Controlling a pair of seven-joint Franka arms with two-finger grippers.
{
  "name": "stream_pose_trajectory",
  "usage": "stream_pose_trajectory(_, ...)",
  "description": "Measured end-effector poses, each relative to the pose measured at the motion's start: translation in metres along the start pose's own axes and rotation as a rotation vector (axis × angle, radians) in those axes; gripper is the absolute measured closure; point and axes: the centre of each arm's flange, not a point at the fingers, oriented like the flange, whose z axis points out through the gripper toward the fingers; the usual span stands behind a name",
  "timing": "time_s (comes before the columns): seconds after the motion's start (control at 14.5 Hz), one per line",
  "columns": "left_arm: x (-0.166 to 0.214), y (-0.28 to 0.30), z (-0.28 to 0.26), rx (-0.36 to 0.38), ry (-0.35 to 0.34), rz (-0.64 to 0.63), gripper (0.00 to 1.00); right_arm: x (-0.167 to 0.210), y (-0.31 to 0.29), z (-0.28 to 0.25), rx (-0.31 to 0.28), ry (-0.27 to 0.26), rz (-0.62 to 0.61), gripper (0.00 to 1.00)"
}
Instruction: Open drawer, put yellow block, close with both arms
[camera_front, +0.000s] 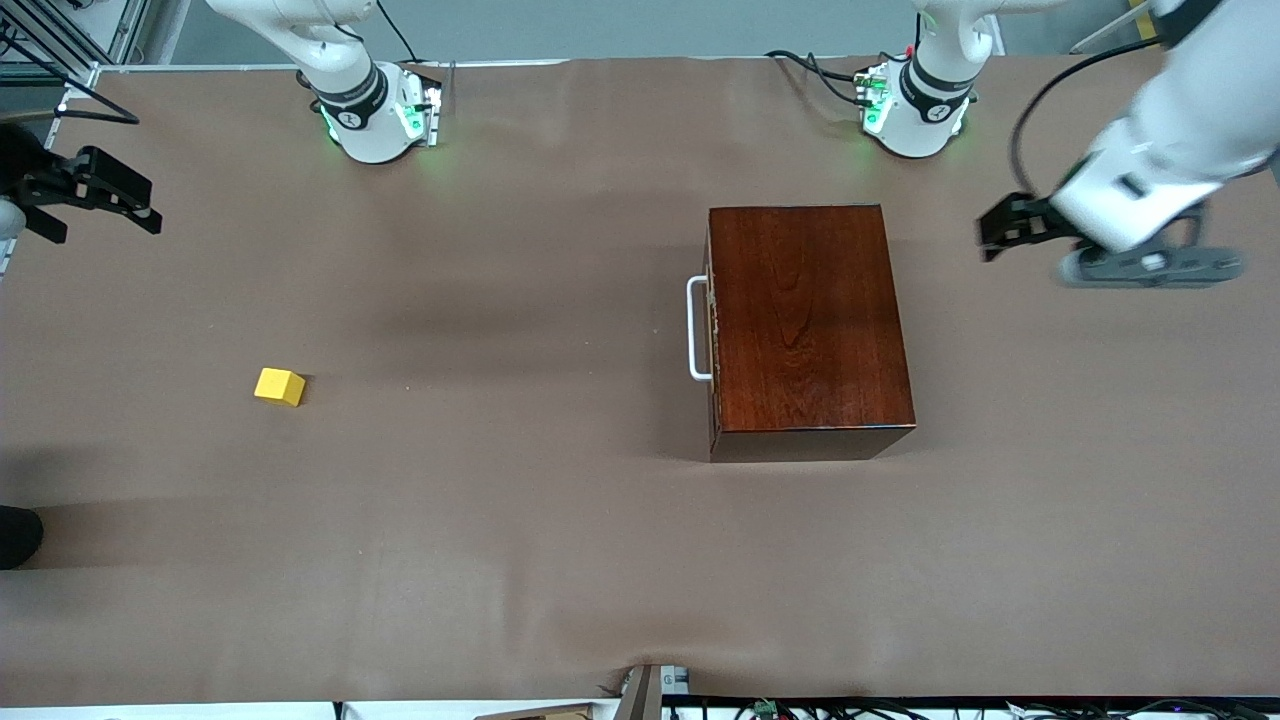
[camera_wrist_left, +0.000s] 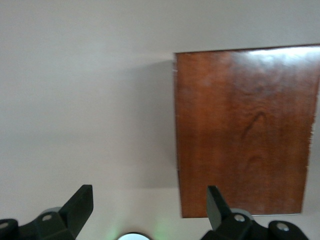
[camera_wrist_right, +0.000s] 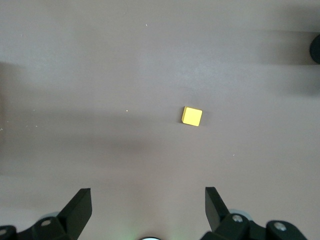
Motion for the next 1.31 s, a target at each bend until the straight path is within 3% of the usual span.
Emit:
stream_pose_trajectory(0.55, 0.016, 0.160, 0.060, -0.040, -0.022, 0.017, 0.00, -0.002, 0.008, 0.001, 0.002, -0.010, 0.015, 0.00)
stream_pose_trajectory(0.9, 0.022, 0.261, 0.119, 0.026, 0.066, -0.012, 0.00, -0.002, 0.008, 0.002, 0.003, -0.014, 0.016, 0.00)
stream_pose_trajectory(1.31, 0.022, 0.340, 0.206, 0.107, 0.137, -0.100, 0.00, -0.002, 0.008, 0.002, 0.004, -0.015, 0.015, 0.00)
